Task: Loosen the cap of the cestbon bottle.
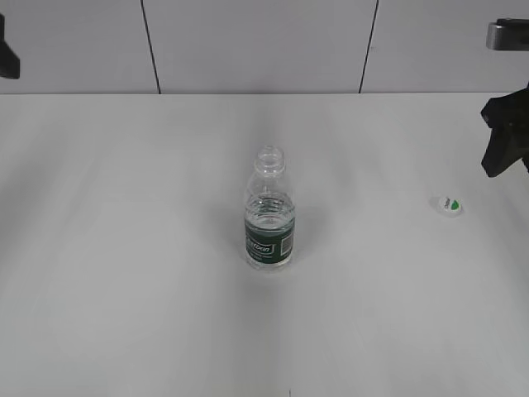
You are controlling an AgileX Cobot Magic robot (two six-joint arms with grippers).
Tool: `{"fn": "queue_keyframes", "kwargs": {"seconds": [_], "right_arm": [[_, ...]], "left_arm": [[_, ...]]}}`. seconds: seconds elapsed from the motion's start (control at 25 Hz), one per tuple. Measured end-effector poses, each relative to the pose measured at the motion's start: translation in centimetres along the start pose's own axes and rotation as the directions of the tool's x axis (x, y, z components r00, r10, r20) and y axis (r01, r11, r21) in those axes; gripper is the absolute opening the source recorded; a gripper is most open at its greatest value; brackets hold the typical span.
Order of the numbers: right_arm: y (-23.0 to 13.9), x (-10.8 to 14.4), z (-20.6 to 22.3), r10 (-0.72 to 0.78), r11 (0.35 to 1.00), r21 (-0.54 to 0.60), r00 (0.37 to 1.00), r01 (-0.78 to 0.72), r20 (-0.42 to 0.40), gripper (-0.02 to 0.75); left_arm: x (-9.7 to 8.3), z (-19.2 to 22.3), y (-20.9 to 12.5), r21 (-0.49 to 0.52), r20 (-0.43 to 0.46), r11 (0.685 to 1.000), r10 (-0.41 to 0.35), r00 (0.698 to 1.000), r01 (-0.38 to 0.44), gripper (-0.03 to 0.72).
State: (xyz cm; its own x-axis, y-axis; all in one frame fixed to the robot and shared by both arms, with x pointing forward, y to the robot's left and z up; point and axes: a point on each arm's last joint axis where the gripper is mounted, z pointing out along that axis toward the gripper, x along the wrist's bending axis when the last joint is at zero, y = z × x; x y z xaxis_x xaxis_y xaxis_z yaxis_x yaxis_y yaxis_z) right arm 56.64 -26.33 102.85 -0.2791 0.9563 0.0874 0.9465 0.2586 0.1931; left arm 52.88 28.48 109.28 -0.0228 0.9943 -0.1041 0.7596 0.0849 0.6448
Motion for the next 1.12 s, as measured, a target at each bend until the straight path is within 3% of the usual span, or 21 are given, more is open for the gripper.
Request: {"fn": "queue_keyframes", "kwargs": {"seconds": [0.16,0.44,0.8,1.12], "right_arm": [[0.1,0.0,0.0,0.001,1.0,-0.006,1.0,-0.001,0.001,0.426],[0.1,0.0,0.0,0.003,1.0,-0.012,1.0,-0.003,0.001,0.426],[0.1,0.0,0.0,0.003,1.0,-0.013,1.0,-0.003,0.002,0.426],[0.1,0.0,0.0,0.004,1.0,-0.013,1.0,-0.004,0.002,0.426]], "left_arm": [[1.5,-0.1,-0.3,0.046,-0.04,0.999,-0.007,0.999,0.009,0.533],[2.2,-1.1,-0.7,0.088,-0.111,0.993,0.093,0.989,-0.083,0.53],[2.1,-6.0,-1.1,-0.004,-0.132,0.994,0.108,0.985,-0.109,0.53],[1.7,-14.9,-3.2,-0.234,-0.141,0.964,0.097,0.985,-0.128,0.53]]}}
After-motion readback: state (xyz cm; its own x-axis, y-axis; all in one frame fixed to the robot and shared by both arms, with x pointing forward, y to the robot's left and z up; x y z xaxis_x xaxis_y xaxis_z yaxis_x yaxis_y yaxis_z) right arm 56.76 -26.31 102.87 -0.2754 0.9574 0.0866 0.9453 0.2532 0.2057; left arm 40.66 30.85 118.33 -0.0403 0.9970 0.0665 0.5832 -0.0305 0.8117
